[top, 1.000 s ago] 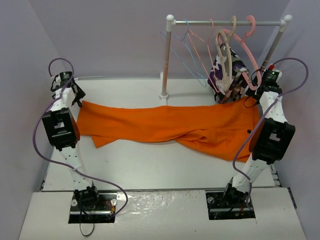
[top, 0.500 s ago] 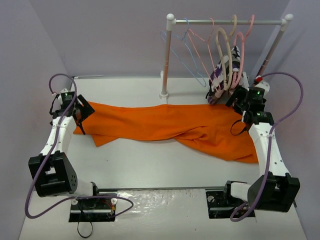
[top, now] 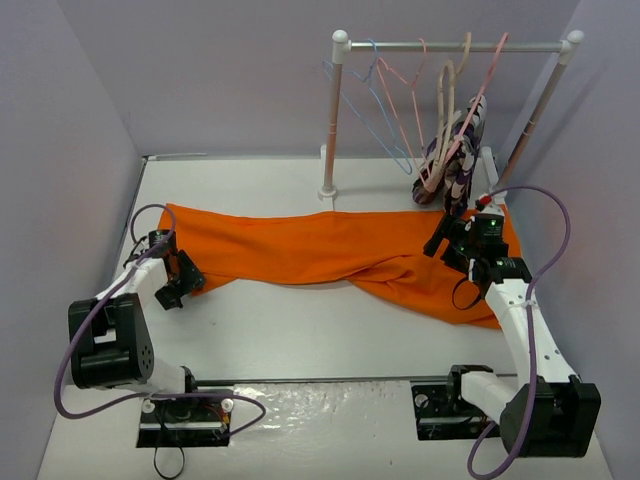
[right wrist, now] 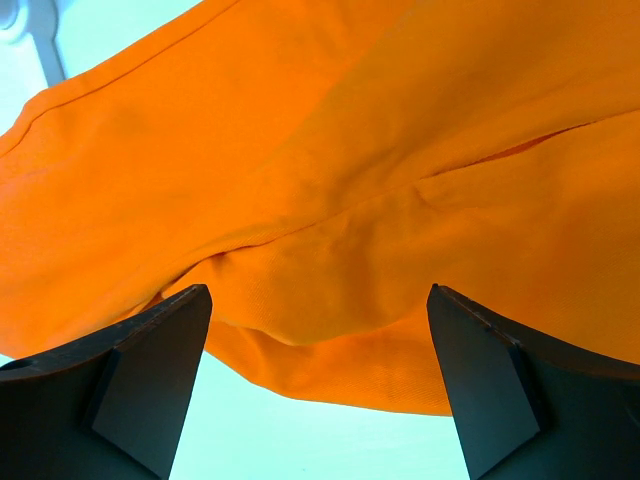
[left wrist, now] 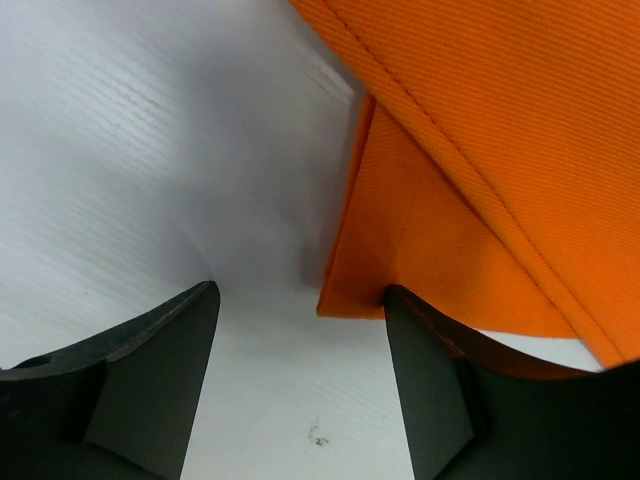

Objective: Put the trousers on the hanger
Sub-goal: Flatten out the trousers at the center of the board.

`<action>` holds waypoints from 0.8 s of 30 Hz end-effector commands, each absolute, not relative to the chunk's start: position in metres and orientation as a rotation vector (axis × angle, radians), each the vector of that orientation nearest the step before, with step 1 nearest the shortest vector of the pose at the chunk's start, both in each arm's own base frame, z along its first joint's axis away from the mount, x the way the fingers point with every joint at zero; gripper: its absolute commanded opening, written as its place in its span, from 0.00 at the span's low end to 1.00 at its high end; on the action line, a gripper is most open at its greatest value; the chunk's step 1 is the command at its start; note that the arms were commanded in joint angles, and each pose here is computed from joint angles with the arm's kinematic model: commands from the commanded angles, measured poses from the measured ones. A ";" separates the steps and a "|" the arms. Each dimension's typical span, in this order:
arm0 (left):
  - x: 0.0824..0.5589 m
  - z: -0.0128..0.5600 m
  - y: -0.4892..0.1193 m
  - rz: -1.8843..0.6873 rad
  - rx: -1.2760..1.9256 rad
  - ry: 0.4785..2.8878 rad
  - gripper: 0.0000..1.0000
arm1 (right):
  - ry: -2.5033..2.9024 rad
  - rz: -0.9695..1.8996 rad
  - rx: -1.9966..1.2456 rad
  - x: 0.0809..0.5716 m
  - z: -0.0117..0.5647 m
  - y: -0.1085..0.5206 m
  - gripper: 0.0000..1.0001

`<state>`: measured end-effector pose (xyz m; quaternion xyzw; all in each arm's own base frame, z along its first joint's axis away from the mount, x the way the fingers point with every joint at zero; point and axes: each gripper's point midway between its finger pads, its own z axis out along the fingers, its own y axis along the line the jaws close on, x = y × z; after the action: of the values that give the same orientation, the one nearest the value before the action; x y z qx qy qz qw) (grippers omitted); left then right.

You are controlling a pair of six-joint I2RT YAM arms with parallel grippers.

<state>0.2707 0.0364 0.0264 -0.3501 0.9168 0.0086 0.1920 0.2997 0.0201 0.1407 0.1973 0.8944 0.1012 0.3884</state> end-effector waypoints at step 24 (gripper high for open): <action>0.282 0.217 0.064 0.304 -0.683 2.506 0.00 | 2.312 0.304 0.428 0.303 0.137 0.041 0.86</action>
<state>0.3200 0.0383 0.1316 -0.2809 0.9299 0.0378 0.2344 0.2947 0.0401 0.1305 0.1693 0.9066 0.1211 0.3671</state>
